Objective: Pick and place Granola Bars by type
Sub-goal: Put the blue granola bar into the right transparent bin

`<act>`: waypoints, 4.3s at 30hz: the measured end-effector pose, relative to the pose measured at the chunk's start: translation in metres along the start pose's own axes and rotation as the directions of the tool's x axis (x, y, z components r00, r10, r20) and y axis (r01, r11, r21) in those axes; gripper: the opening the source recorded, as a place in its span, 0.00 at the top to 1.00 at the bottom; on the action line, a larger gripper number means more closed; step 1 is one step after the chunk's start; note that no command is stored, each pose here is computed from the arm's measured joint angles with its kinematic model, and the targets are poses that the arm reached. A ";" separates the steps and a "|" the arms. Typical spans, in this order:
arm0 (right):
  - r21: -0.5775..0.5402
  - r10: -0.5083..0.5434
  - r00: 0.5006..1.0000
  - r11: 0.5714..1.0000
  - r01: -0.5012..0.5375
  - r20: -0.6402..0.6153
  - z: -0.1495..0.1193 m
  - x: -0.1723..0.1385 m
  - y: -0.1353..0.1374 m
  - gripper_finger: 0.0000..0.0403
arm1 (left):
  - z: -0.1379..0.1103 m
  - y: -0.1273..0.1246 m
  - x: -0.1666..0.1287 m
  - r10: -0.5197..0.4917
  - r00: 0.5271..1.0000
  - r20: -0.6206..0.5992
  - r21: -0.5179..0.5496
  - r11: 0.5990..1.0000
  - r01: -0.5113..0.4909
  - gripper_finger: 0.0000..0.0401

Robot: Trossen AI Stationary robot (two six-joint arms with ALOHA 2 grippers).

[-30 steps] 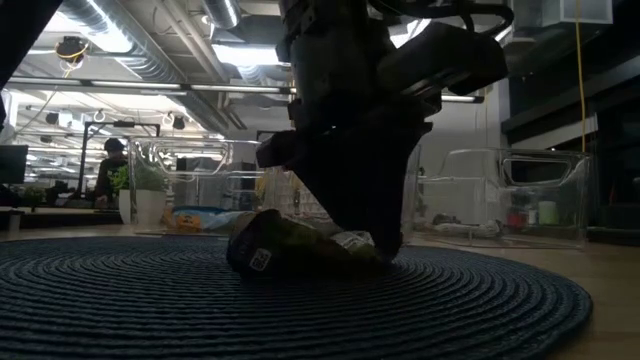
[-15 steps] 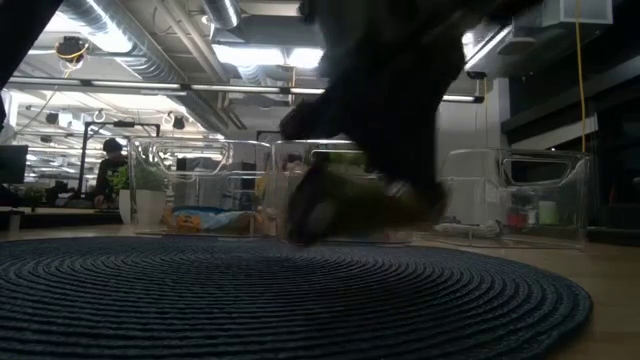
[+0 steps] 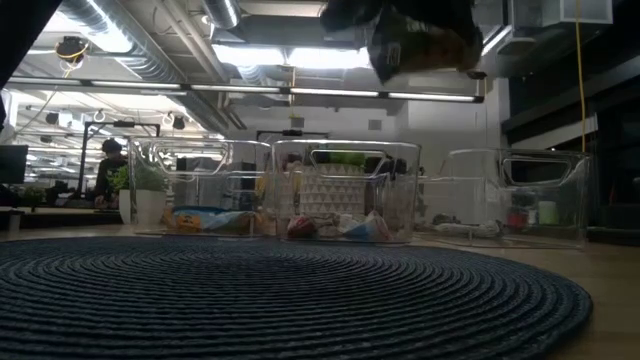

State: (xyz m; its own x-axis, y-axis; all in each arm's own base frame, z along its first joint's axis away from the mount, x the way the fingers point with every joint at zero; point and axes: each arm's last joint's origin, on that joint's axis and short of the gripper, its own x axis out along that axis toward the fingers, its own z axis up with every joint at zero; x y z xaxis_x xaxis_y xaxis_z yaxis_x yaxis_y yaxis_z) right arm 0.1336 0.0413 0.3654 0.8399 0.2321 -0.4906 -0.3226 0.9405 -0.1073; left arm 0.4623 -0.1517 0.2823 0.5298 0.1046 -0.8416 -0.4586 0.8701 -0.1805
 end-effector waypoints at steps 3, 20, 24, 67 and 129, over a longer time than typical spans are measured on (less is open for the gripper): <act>0.024 -0.013 1.000 1.000 0.013 0.009 -0.001 -0.005 0.000 0.51 | 0.008 0.003 -0.017 0.020 0.997 0.074 0.011 1.000 -0.021 0.99; -0.049 -0.009 0.982 0.999 0.019 0.187 0.013 -0.013 -0.001 0.51 | 0.046 0.026 -0.154 0.114 0.794 0.597 -0.018 0.992 -0.129 0.99; -0.085 0.003 0.960 0.996 0.022 0.281 0.025 -0.008 -0.002 0.51 | 0.051 0.028 -0.176 0.099 0.738 0.668 0.012 0.990 -0.143 0.99; -0.016 0.124 0.799 0.990 -0.142 0.588 0.071 0.089 -0.060 0.42 | 0.059 0.021 -0.201 0.044 0.635 0.771 0.151 0.957 -0.249 0.99; 0.205 -0.329 0.944 0.924 0.323 -0.010 0.004 -0.036 -0.053 0.88 | 0.020 0.010 -0.219 -0.023 0.705 0.709 0.185 0.971 -0.154 0.63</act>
State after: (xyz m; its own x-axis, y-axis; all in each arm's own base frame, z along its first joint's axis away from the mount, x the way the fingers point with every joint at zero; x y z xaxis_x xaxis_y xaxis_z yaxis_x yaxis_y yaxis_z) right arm 0.1222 -0.0163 0.3922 0.8949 -0.0922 -0.4366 0.0632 0.9947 -0.0807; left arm 0.3558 -0.1561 0.4754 0.8898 0.3950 -0.2285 -0.3948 0.9175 0.0485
